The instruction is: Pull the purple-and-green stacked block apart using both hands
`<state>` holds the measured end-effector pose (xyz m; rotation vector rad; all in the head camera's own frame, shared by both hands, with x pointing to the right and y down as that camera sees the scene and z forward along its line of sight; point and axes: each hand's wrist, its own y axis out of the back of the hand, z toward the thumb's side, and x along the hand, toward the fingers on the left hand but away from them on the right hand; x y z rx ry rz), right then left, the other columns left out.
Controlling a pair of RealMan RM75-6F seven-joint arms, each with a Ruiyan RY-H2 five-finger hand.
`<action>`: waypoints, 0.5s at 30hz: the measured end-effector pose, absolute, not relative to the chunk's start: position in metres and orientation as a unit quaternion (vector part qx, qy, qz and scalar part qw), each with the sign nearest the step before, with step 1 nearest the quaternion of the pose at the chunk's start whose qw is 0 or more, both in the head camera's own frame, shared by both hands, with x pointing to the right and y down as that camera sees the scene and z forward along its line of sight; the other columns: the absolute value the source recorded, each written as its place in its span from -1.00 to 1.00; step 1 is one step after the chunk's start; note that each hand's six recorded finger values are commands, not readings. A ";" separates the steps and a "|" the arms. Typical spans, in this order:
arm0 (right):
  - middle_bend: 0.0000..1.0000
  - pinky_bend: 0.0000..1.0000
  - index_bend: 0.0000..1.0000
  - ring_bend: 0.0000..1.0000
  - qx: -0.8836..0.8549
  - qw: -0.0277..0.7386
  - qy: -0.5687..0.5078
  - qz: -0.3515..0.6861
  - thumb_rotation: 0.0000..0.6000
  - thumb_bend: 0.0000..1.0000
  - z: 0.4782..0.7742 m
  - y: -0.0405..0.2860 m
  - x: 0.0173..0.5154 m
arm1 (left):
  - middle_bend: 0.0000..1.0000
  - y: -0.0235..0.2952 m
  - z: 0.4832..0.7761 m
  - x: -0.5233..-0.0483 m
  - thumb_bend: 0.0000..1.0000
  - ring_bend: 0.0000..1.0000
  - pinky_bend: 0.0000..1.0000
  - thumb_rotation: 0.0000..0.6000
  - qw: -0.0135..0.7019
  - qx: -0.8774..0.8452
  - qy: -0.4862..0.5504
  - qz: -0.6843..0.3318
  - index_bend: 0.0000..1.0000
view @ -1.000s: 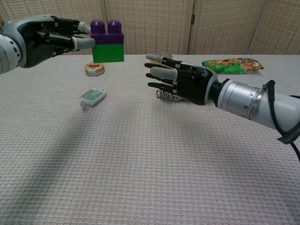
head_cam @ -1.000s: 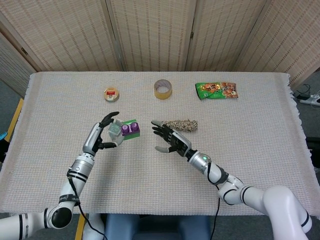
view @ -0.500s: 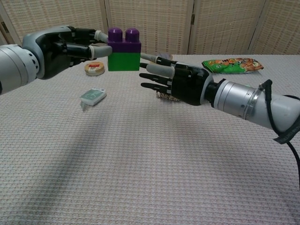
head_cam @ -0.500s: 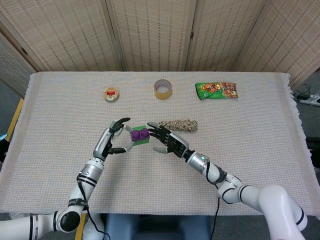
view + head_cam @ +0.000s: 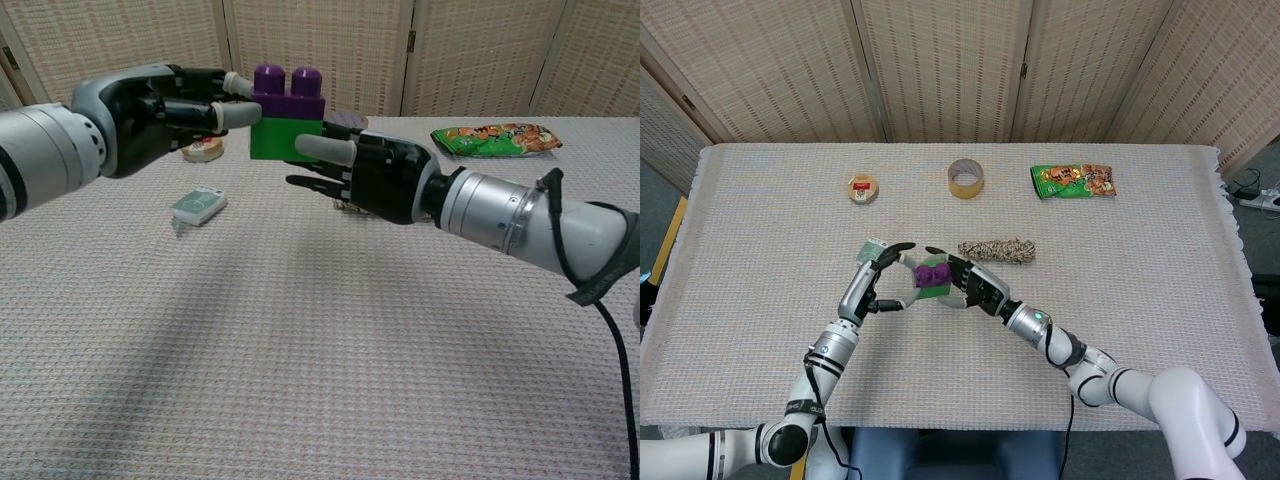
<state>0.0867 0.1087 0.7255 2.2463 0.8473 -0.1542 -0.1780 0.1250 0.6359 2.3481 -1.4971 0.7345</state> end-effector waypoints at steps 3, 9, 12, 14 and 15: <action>-0.96 -1.00 -0.05 -0.94 0.870 0.356 0.334 -0.062 1.00 -0.41 0.726 0.108 0.086 | -0.61 0.126 0.636 -0.177 0.09 -0.98 -0.90 1.00 0.132 0.809 -0.515 0.252 0.30; -0.79 -0.95 0.34 -0.85 0.868 0.346 0.349 -0.070 1.00 -0.41 0.728 0.106 0.086 | -0.59 0.126 0.635 -0.179 0.09 -0.97 -0.90 1.00 0.131 0.807 -0.520 0.250 0.30; -0.72 -0.93 0.46 -0.81 0.867 0.343 0.354 -0.074 1.00 -0.41 0.728 0.106 0.085 | -0.58 0.125 0.636 -0.180 0.09 -0.96 -0.90 1.00 0.130 0.804 -0.524 0.249 0.30; -0.69 -0.92 0.52 -0.80 0.866 0.341 0.358 -0.076 1.00 -0.41 0.729 0.105 0.085 | -0.57 0.125 0.636 -0.181 0.10 -0.95 -0.90 1.00 0.130 0.803 -0.527 0.248 0.31; -0.68 -0.91 0.55 -0.80 0.866 0.340 0.359 -0.076 1.00 -0.41 0.729 0.105 0.085 | -0.56 0.124 0.636 -0.181 0.10 -0.94 -0.90 1.00 0.129 0.802 -0.529 0.247 0.31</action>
